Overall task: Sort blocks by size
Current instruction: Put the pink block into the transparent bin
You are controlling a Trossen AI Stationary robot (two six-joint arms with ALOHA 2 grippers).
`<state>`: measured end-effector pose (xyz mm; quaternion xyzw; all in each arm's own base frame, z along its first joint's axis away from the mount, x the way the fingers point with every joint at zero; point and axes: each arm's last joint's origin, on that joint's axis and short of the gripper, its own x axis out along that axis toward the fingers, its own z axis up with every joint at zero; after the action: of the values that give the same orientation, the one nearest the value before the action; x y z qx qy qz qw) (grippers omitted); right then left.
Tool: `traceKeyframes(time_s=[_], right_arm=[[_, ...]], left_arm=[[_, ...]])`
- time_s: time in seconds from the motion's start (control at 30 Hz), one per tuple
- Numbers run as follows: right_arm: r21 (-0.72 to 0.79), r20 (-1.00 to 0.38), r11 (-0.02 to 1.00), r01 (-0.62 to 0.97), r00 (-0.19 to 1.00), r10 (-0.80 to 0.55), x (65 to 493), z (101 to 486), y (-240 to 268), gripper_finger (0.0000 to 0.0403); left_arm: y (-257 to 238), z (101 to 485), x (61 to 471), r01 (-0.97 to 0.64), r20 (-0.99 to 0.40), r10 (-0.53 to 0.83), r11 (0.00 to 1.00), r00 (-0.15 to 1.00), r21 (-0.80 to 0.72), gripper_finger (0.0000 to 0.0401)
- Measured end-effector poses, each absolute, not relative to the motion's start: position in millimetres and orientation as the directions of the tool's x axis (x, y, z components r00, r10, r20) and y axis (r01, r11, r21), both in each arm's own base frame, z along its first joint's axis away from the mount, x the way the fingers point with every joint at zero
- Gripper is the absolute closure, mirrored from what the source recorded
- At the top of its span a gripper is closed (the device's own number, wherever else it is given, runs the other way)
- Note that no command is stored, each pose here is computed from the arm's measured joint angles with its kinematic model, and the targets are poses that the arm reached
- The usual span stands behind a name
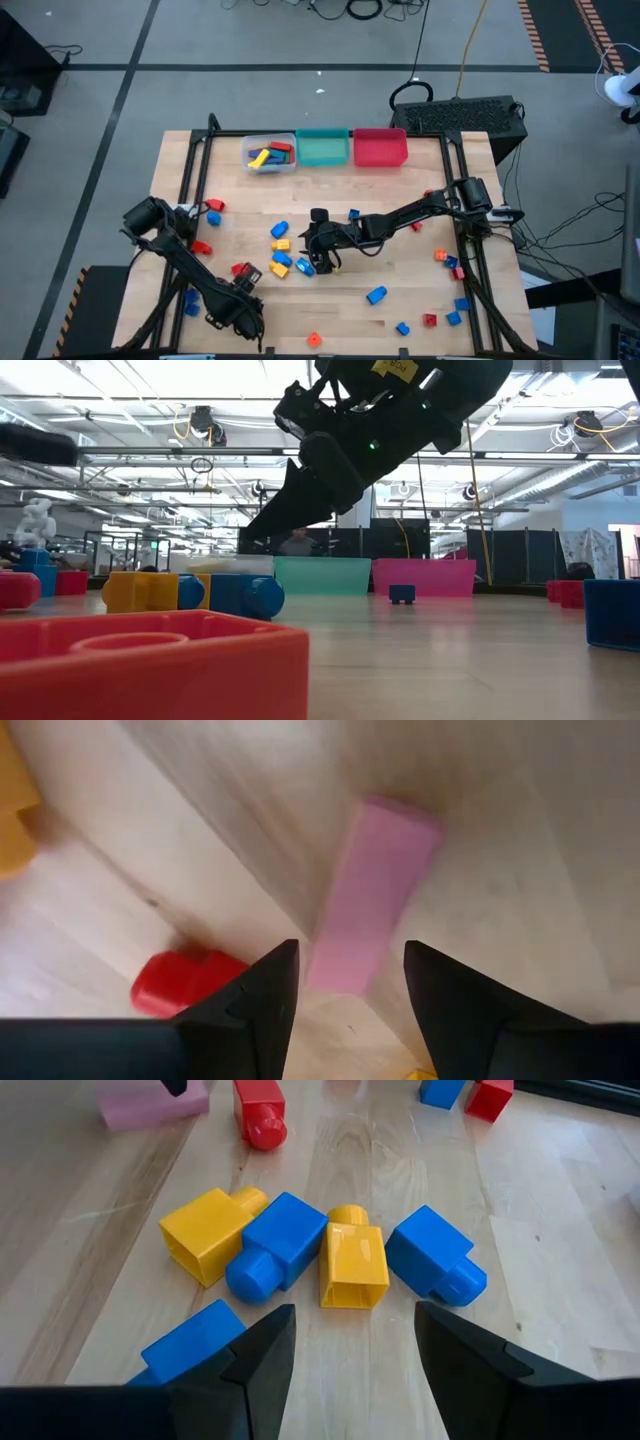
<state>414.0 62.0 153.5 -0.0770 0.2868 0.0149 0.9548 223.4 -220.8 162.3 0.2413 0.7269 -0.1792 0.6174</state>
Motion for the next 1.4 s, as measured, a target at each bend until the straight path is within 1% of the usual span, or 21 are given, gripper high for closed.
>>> traceKeyframes(time_s=[0.23, 0.33, 0.43, 0.63, 0.73, 0.83, 0.97, 1.03, 1.13, 1.3, 1.4], right_arm=[[-0.138, -0.550, 0.988, -0.073, 0.835, -0.016, 413.9, 153.5, 62.0, 0.0209], [-0.138, -0.550, 0.988, -0.072, 0.835, -0.016, 413.9, 153.5, 61.9, 0.0209], [-0.139, -0.551, 0.988, -0.073, 0.835, -0.016, 413.9, 153.5, 62.0, 0.0209], [-0.139, -0.554, 0.988, -0.073, 0.832, -0.017, 413.7, 153.1, 61.8, 0.0209], [-0.139, -0.554, 0.988, -0.073, 0.832, -0.016, 413.7, 153.2, 61.8, 0.0209], [-0.139, -0.553, 0.988, -0.073, 0.833, -0.017, 413.8, 153.2, 61.8, 0.0209], [-0.139, -0.553, 0.988, -0.073, 0.833, -0.016, 413.7, 153.2, 62.0, 0.0209], [-0.139, -0.553, 0.988, -0.073, 0.833, -0.017, 413.8, 153.2, 61.8, 0.0209], [-0.139, -0.555, 0.988, -0.073, 0.832, -0.017, 413.6, 153.1, 61.9, 0.0209], [-0.139, -0.556, 0.988, -0.073, 0.831, -0.017, 413.6, 153.0, 61.8, 0.0209], [-0.139, -0.556, 0.988, -0.073, 0.831, -0.017, 413.6, 152.9, 61.9, 0.0209]], left_arm=[[-221.3, 162.3, 223.5, 0.567, -0.985, 0.115, 0.823, -0.130, 0.022, 0.0217], [-222.2, 157.9, 229.0, 0.549, -0.988, 0.128, 0.834, -0.080, 0.064, 0.0217], [-223.9, 148.6, 234.5, 0.544, -0.989, 0.137, 0.835, -0.060, 0.083, 0.0217], [-226.0, 131.6, 239.4, 0.558, -0.985, 0.125, 0.829, -0.120, 0.037, 0.0217], [-226.0, 129.6, 239.7, 0.540, -0.984, 0.131, 0.841, -0.124, 0.044, 0.0219], [-221.4, 130.5, 243.1, 0.462, -0.984, 0.119, 0.886, -0.132, 0.045, 0.0238], [-211.7, 137.9, 249.9, 0.345, -0.988, 0.084, 0.938, -0.131, 0.033, 0.0292], [-205.7, 141.3, 253.8, 0.310, -0.990, 0.093, 0.949, -0.109, 0.055, 0.0297], [-193.7, 149.8, 261.7, 0.242, -0.989, 0.146, 0.961, -0.029, 0.134, 0.0297], [-172.2, 178.8, 263.0, 0.143, -0.973, 0.222, 0.963, 0.061, 0.228, 0.0297], [-152.0, 200.3, 261.7, 0.084, -0.947, 0.302, 0.946, 0.109, 0.312, 0.0297]])
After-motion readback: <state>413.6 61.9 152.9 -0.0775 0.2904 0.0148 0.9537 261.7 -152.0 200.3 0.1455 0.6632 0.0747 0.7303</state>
